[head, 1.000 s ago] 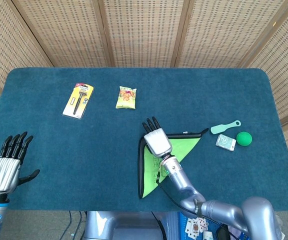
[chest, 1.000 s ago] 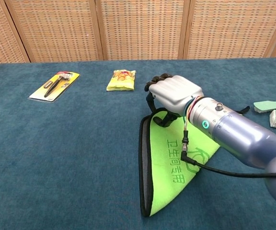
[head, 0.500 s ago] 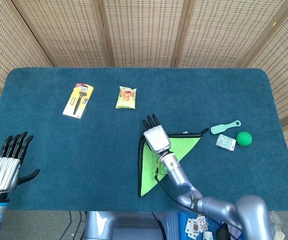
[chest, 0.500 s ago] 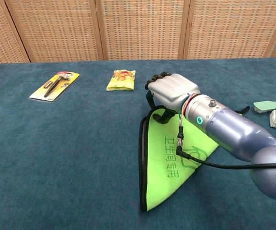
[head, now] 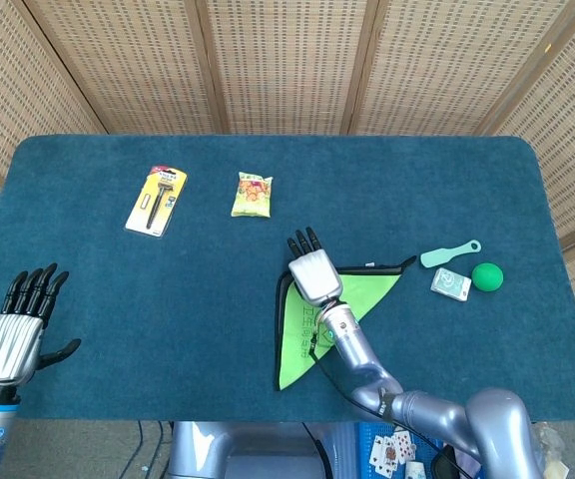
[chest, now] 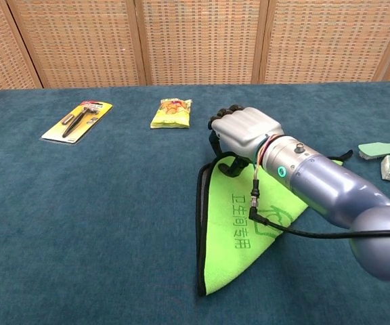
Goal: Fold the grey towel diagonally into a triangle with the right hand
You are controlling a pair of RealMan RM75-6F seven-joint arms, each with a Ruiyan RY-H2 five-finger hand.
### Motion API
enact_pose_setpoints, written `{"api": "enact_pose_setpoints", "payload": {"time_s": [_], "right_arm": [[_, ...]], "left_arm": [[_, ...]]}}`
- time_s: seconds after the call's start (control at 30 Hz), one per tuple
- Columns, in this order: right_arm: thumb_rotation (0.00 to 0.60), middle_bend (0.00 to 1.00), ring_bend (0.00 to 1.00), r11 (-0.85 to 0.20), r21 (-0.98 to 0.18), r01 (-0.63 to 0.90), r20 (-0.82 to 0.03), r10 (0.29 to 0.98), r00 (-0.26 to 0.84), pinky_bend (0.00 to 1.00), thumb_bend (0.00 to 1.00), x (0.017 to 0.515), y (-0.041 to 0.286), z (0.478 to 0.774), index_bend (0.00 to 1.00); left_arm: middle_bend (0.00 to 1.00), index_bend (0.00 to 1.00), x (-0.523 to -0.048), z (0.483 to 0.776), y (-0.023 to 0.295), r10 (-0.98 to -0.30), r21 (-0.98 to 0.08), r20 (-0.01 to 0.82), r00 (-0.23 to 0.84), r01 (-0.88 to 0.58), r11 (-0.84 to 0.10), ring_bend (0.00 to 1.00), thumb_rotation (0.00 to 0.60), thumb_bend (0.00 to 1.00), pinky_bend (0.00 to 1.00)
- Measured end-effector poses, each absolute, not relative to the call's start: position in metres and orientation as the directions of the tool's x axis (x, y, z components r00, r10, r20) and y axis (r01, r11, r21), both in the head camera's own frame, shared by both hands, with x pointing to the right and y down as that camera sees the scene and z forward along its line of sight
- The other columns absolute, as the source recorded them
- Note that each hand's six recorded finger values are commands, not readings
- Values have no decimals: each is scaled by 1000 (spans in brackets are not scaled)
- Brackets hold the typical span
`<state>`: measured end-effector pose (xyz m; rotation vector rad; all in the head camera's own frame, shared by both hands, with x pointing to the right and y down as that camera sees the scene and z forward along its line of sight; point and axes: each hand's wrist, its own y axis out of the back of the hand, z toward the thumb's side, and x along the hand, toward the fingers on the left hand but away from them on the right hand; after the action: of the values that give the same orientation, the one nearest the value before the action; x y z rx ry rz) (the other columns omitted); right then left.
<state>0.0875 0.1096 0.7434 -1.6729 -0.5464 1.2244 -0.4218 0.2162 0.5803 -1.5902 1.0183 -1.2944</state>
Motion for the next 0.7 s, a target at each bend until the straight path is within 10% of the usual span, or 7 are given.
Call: {"api": "enact_pose_setpoints", "payload": {"time_s": [0.7], "right_arm": [[600, 0, 0, -415, -896, -161, -443, 801, 403, 0, 290, 94, 104, 729, 305]], "left_arm": [[0, 0, -421, 579, 217, -938, -941, 313, 146, -87, -328, 0, 600, 164, 0]]}}
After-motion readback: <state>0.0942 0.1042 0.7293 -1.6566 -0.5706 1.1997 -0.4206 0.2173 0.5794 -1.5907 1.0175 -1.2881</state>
